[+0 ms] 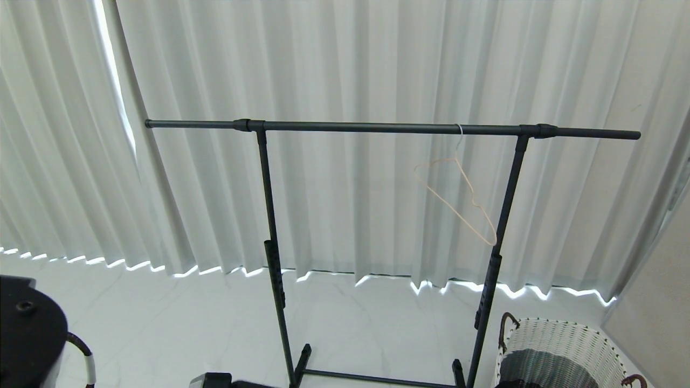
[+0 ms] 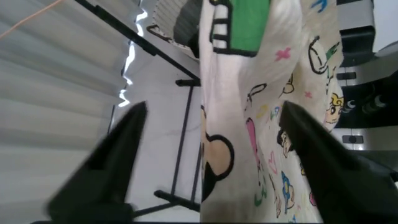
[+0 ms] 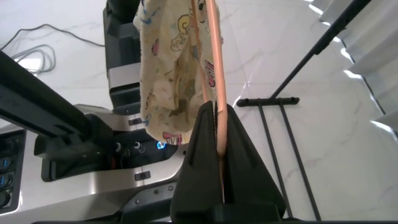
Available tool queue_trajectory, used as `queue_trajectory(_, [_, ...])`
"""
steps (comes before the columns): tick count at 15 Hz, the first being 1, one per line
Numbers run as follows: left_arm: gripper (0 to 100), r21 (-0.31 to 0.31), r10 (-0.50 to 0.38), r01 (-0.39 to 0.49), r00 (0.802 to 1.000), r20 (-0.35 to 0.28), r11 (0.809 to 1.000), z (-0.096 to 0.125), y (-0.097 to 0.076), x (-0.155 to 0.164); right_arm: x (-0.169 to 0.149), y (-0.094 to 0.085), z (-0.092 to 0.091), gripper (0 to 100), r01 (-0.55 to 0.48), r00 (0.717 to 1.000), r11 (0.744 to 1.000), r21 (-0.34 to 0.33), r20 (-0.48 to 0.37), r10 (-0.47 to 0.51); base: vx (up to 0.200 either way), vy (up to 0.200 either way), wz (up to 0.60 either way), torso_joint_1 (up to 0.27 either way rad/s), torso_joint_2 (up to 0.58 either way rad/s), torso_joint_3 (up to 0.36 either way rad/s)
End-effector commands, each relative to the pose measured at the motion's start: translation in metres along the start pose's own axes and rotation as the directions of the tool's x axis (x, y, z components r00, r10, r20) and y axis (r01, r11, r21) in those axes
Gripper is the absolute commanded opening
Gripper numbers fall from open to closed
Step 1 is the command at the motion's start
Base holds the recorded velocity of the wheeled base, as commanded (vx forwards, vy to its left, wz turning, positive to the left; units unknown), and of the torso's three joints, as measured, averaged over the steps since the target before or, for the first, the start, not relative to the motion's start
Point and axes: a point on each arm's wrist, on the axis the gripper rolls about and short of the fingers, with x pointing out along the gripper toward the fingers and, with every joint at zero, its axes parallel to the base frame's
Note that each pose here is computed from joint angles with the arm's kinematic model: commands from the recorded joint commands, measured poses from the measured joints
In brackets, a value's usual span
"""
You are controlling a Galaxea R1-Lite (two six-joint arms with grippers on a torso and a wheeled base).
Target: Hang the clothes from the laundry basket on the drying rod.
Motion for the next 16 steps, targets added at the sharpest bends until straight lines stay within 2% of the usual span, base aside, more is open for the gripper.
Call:
queue_trajectory(1, [0,0.0,-0.003,0.003,1.0,-0.002,1.0,0.0,0.0,0.001,0.0,0.0,0.0,0,0.001,1.0,1.0,-0.002,0.0,-0.001,0.0,0.0,0.0,0.0,0.0,0.0])
queue_trajectory(5, [0,-0.008,-0.003,0.003,1.0,-0.003,1.0,-0.001,0.0,0.001,0.0,0.0,0.0,0,0.001,1.0,1.0,-0.008,0.0,-0.001,0.0,0.0,0.0,0.0,0.0,0.0])
queue_trajectory(7, [0,-0.045,-0.002,0.002,1.0,-0.007,0.999,-0.001,0.0,0.001,0.0,0.0,0.0,0,0.007,1.0,1.0,-0.008,-0.003,-0.007,0.0,0.0,0.0,0.0,0.0,0.0])
queue_trajectory(8, [0,-0.062,-0.002,0.002,1.0,-0.007,0.998,-0.001,0.0,0.001,0.001,0.0,-0.001,100,0.021,1.0,1.0,-0.007,-0.01,-0.021,0.0,0.0,0.0,0.0,0.0,0.0])
queue_trajectory(10, [0,-0.069,0.002,-0.003,1.0,-0.008,0.998,-0.002,0.0,0.0,0.0,-0.001,-0.001,100,0.041,0.999,0.999,-0.007,-0.014,-0.041,0.0,0.0,0.0,0.0,0.0,0.0])
queue_trajectory(13, [0,-0.105,0.024,-0.032,0.997,-0.075,0.994,-0.019,-0.001,0.002,-0.001,-0.004,-0.002,100,0.13,0.991,0.991,-0.003,-0.01,-0.13,0.0,0.0,0.0,0.0,0.0,0.0])
queue_trajectory(15, [0,-0.126,0.102,-0.118,0.986,-0.132,0.985,-0.032,-0.001,-0.001,-0.003,-0.005,-0.007,100,0.174,0.985,0.985,0.002,-0.016,-0.174,0.0,0.0,0.0,0.0,0.0,0.0])
queue_trajectory(16, [0,-0.131,0.185,-0.208,0.968,-0.17,0.969,-0.037,0.002,-0.004,-0.005,-0.006,-0.012,100,0.182,0.983,0.983,0.004,-0.025,-0.182,0.0,0.0,0.0,0.0,0.0,0.0])
